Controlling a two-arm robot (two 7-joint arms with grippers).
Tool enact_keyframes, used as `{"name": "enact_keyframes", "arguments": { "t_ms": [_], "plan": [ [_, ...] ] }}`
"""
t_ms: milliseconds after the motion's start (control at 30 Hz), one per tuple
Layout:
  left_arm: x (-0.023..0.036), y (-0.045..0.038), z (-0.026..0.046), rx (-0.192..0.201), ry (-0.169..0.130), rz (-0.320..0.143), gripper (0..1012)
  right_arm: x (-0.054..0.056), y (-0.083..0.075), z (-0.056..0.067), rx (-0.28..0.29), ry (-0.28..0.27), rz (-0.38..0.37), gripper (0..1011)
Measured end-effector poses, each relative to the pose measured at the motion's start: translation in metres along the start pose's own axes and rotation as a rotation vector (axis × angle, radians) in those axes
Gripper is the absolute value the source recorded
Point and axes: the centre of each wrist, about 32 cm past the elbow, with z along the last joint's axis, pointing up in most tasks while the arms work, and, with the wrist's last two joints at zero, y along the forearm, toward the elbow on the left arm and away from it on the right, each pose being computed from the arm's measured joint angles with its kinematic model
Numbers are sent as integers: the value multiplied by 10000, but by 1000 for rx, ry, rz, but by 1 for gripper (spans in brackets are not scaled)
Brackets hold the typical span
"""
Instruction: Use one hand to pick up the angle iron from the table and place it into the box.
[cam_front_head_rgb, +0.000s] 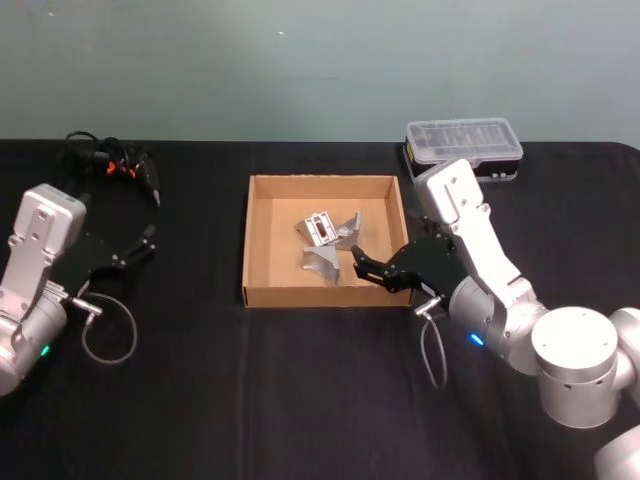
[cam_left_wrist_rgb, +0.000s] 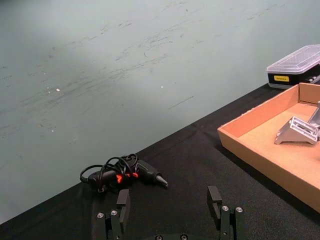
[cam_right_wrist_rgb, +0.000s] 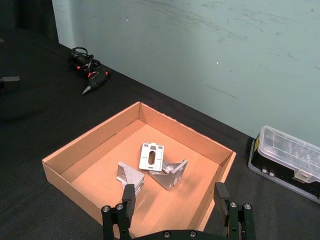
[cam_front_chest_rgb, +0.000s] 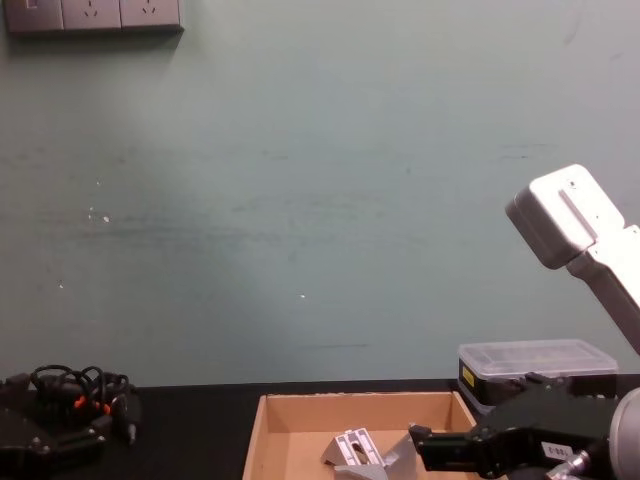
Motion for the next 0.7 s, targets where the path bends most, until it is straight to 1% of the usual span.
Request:
{"name": "enact_keyframes", "arguments": {
  "t_ms": [700],
  "plan": [
    [0, 0, 0, 0, 0, 0, 1011, 0, 5, 13, -4, 3, 5, 1000]
  ]
}}
